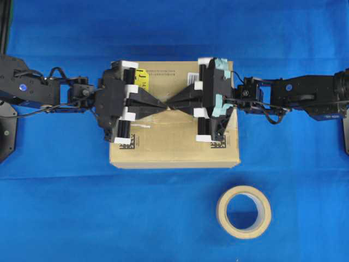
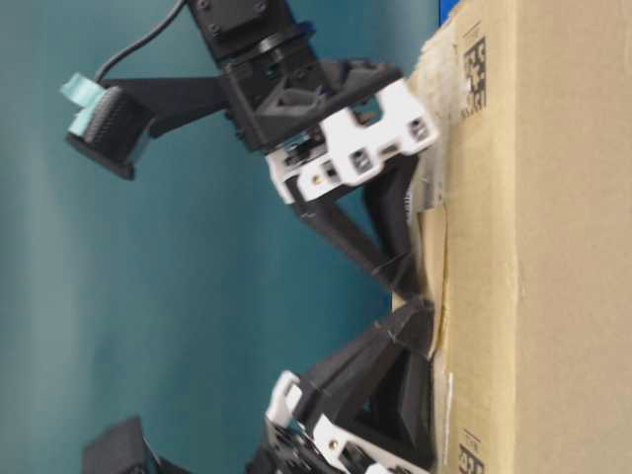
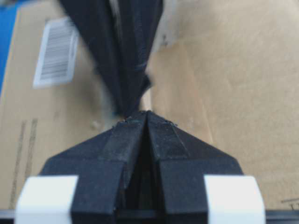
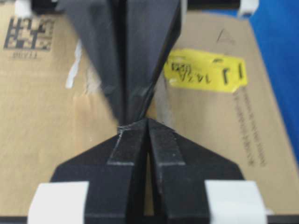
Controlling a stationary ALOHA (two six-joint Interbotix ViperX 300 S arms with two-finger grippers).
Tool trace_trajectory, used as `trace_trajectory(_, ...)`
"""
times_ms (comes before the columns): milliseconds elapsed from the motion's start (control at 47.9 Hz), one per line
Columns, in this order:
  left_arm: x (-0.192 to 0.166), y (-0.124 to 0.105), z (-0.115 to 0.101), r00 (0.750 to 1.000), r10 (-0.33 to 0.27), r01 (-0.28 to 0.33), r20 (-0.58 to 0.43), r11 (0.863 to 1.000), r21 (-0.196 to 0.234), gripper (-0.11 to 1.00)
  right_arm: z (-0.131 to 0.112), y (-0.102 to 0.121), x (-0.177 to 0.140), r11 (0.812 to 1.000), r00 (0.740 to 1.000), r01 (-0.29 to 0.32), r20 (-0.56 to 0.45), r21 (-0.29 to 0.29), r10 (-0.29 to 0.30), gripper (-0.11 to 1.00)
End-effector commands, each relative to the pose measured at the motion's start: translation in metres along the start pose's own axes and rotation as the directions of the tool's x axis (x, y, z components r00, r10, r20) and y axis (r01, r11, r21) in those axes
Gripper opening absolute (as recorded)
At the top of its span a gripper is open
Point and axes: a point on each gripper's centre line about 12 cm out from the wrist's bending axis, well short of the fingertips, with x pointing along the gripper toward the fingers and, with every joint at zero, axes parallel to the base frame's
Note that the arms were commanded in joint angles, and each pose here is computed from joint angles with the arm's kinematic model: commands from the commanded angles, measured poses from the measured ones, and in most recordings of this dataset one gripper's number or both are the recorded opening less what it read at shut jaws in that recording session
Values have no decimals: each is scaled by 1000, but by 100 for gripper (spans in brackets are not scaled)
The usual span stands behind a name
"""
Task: Apply tape along the seams of the closed cardboard box to seal it securely.
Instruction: 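Press both grippers along the seam tape toward each other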
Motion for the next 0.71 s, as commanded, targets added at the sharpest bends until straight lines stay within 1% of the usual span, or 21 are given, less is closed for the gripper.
trace_trajectory(0,-5,4,-8,1000,16,-16,-4,999,-35,0,1,5,-4,1000,1000,-10,-1,4,10,-1)
trace_trajectory(42,-7,3,-12,1000,14,-14,-9,999,-52,0,-2,6,-5,1000,1000,-13,-16,5,13,-1)
trace_trajectory(104,-10,2,-16,1000,12,-13,-16,998,-64,0,-8,7,-7,1000,999,-12,-39,9,13,-1)
trace_trajectory(313,-16,-1,-26,999,6,-9,-37,997,-83,0,-21,4,-20,999,997,5,-76,48,-1,-1)
trace_trajectory(397,-18,-3,-31,999,2,-7,-50,996,-94,0,-25,3,-26,998,997,11,-77,62,-7,-1)
trace_trajectory(480,-21,-4,-33,999,-1,-5,-54,995,-95,0,-28,2,-32,997,998,19,-68,77,-14,-1)
trace_trajectory(585,-24,-6,-33,999,-4,-1,-50,996,-91,0,-26,1,-37,997,999,19,-46,79,-16,-1)
trace_trajectory(689,-26,-5,-21,1000,-1,0,-12,997,-77,0,-12,2,-42,997,1000,13,-4,72,-13,-1)
